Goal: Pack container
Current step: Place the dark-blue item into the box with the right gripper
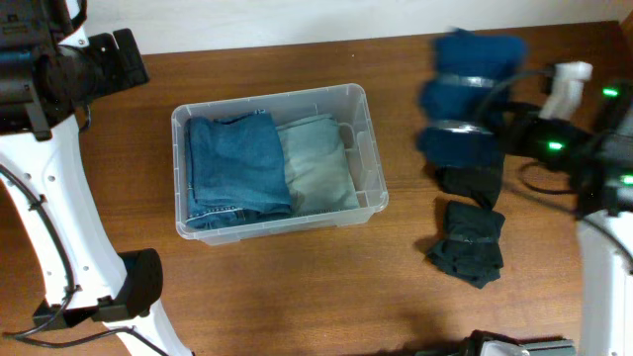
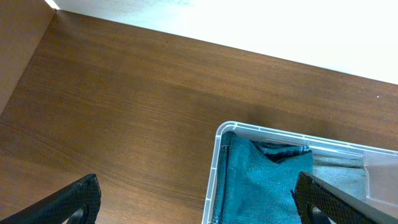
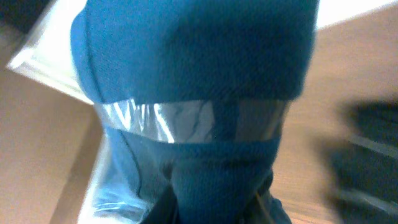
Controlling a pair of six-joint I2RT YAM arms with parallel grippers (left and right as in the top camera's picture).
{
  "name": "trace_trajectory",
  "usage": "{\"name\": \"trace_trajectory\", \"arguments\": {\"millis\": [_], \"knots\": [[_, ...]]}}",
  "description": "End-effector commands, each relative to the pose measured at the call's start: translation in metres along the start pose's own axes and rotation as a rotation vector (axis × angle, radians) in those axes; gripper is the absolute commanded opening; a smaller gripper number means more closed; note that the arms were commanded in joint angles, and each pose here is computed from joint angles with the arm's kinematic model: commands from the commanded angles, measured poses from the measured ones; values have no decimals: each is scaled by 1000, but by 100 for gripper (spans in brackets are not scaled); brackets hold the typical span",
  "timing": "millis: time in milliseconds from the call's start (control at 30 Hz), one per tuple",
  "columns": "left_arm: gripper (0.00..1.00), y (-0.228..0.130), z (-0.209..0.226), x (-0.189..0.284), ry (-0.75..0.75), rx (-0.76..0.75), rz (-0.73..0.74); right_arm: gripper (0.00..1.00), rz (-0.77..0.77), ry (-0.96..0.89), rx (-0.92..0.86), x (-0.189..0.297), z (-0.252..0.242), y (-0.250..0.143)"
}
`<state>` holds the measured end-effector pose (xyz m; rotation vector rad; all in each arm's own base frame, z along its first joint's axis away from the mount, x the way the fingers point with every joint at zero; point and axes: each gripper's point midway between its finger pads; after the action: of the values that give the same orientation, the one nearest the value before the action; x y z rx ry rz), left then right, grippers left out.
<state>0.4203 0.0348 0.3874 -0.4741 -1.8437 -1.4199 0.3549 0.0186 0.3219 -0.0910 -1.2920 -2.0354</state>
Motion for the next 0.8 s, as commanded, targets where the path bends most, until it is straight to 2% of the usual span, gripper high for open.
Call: {"name": "trace_trajectory", "arguments": {"millis": [0,167,200,267,300,367,433,500,667,767], "knots": [[99,1,1,2,-3,13,-4,12,72,215,77,-44,79,-12],[99,1,1,2,-3,13,-4,14,160,230,129,-113,111,-42],[99,1,1,2,-3,13,-4,14,210,221,133,-138,112,-60],[99,1,1,2,-3,13,-4,14,271,160,125,-165,101,-83],[99,1,1,2,-3,13,-4,17,317,117,115,-183,90,-100],[99,1,1,2,-3,13,-4,45,373,93,83,-199,78,-118],[99,1,1,2,-3,13,-4,64,394,72,68,-206,69,-126],[99,1,1,2,-3,13,-4,73,366,49,63,-199,62,-113],[99,1,1,2,-3,13,-4,75,193,-16,58,-147,50,-43],[99,1,1,2,-3,13,-4,87,100,-85,26,-104,28,-11]]}}
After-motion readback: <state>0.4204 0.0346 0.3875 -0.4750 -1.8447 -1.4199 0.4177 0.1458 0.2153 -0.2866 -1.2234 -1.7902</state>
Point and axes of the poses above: each gripper's point midway between its finger pads, its own x axis back along the fingers, its own z axis along the line the jaws close on, y = z × x, and after that the axes turned 7 degrees about x, right-handed
